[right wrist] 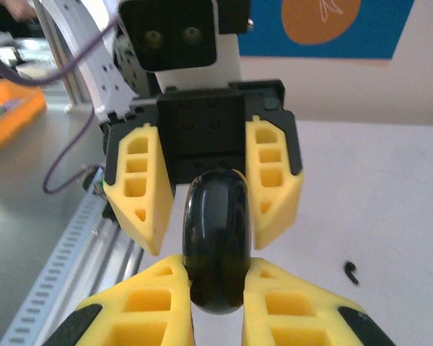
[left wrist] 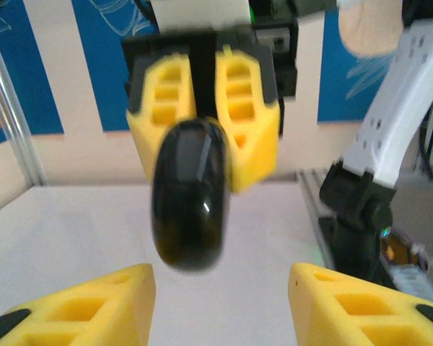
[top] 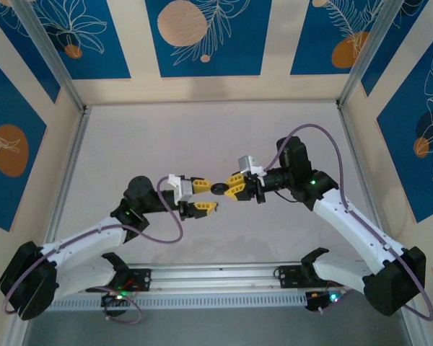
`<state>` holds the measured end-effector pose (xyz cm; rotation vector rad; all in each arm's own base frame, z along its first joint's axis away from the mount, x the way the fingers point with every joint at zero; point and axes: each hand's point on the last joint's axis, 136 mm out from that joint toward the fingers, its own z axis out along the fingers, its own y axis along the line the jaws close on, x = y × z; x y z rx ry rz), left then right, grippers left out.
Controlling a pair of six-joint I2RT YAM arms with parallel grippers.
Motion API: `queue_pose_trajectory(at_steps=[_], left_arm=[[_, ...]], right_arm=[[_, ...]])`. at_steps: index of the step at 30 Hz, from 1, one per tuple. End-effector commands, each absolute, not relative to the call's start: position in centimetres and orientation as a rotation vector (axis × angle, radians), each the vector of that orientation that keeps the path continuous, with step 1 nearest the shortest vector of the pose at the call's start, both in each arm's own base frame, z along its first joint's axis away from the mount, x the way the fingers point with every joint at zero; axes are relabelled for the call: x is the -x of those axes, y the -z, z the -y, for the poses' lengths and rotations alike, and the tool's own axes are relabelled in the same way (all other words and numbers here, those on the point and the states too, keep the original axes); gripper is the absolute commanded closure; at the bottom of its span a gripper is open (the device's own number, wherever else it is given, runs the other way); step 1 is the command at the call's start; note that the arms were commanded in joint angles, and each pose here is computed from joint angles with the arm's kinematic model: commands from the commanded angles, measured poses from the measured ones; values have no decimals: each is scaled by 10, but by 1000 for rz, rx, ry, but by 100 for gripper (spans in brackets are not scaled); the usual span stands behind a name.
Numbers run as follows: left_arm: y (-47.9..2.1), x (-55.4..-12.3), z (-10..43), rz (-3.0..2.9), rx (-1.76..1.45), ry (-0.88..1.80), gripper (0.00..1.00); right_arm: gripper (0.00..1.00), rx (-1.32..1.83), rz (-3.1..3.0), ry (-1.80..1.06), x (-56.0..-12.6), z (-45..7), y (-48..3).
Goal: Insert wireless bluetooth earbuds into charging case
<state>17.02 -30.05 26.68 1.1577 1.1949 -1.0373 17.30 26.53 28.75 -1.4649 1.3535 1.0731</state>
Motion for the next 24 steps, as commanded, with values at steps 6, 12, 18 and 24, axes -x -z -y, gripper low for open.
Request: queue_pose_trajectory(at_steps=[6, 12, 18, 24], left_arm=[[-246, -165, 294, -1265, -1331, 901, 50], [-246, -165, 299, -1273, -1340, 935, 53], [-249, -165, 302, -1265, -1337, 959, 60], [-255, -163, 303, -1244, -1316, 981, 61]], right_arm=[[86, 1600, -1443, -976, -163, -257, -266], [86, 1661, -1446, -997, -159, -270, -259], [86, 1653, -1409, -1044, -159, -279, -261], [86, 1650, -1408, -1058, -160, -282, -260]])
